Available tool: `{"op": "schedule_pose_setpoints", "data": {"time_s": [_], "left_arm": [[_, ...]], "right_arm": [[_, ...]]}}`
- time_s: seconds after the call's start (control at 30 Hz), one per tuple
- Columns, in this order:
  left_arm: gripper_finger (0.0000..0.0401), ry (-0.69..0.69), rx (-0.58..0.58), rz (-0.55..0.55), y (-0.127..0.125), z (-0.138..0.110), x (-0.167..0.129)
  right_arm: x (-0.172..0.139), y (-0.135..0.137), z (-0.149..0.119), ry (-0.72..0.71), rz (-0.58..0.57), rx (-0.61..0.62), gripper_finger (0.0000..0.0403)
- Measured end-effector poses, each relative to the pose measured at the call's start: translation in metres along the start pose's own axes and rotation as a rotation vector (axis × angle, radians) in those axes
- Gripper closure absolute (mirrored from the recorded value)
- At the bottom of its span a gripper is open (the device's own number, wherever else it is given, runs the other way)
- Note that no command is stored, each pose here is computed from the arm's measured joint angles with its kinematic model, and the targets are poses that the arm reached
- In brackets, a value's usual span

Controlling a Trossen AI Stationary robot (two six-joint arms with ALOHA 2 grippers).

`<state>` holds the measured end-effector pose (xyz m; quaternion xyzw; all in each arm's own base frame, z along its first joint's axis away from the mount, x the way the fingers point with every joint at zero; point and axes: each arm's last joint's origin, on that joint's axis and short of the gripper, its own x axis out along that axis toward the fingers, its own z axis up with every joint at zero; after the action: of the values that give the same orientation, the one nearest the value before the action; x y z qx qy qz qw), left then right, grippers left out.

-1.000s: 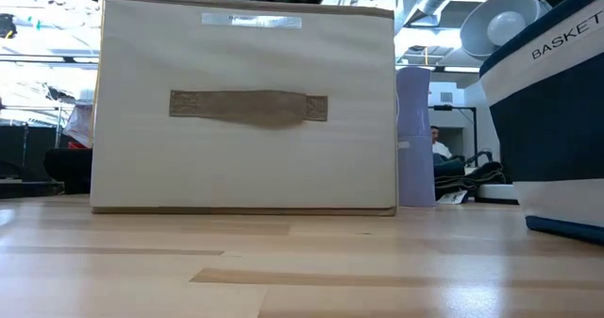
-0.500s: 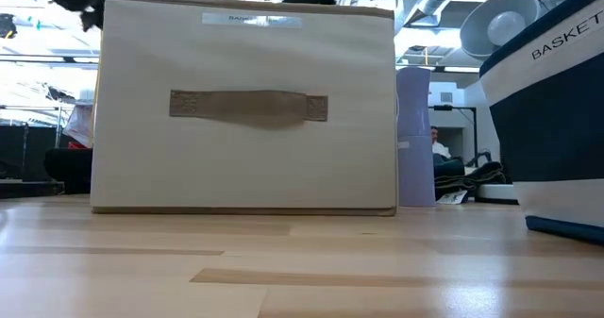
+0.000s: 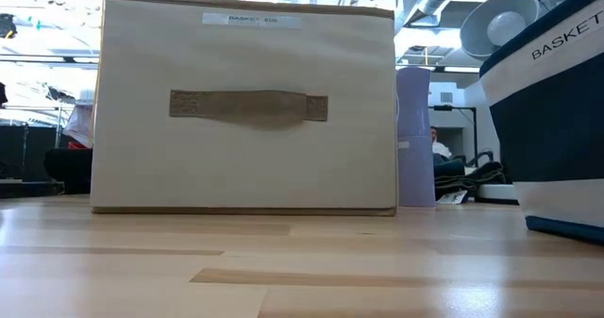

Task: Sort clothes
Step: Put the black shirt into the blue laundry bin

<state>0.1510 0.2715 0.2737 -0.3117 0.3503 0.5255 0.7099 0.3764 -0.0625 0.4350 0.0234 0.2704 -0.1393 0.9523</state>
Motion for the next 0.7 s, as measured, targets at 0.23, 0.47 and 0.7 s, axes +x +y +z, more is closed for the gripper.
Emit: {"op": "schedule_pose_setpoints", "data": {"time_s": [0.23,0.47,0.7], "left_arm": [[0.0179,0.181,0.046,-0.002,0.001,0.002,0.044],[0.0179,0.229,0.069,0.010,0.002,-0.001,0.074],[0.0179,0.295,0.079,0.027,0.002,-0.009,0.103]], "right_arm": [[0.000,0.006,0.000,0.001,0.014,-0.032,0.0177],[-0.001,0.010,-0.001,0.001,0.022,-0.024,0.0177],[-0.001,0.012,0.002,-0.026,0.027,-0.019,0.0177]]}}
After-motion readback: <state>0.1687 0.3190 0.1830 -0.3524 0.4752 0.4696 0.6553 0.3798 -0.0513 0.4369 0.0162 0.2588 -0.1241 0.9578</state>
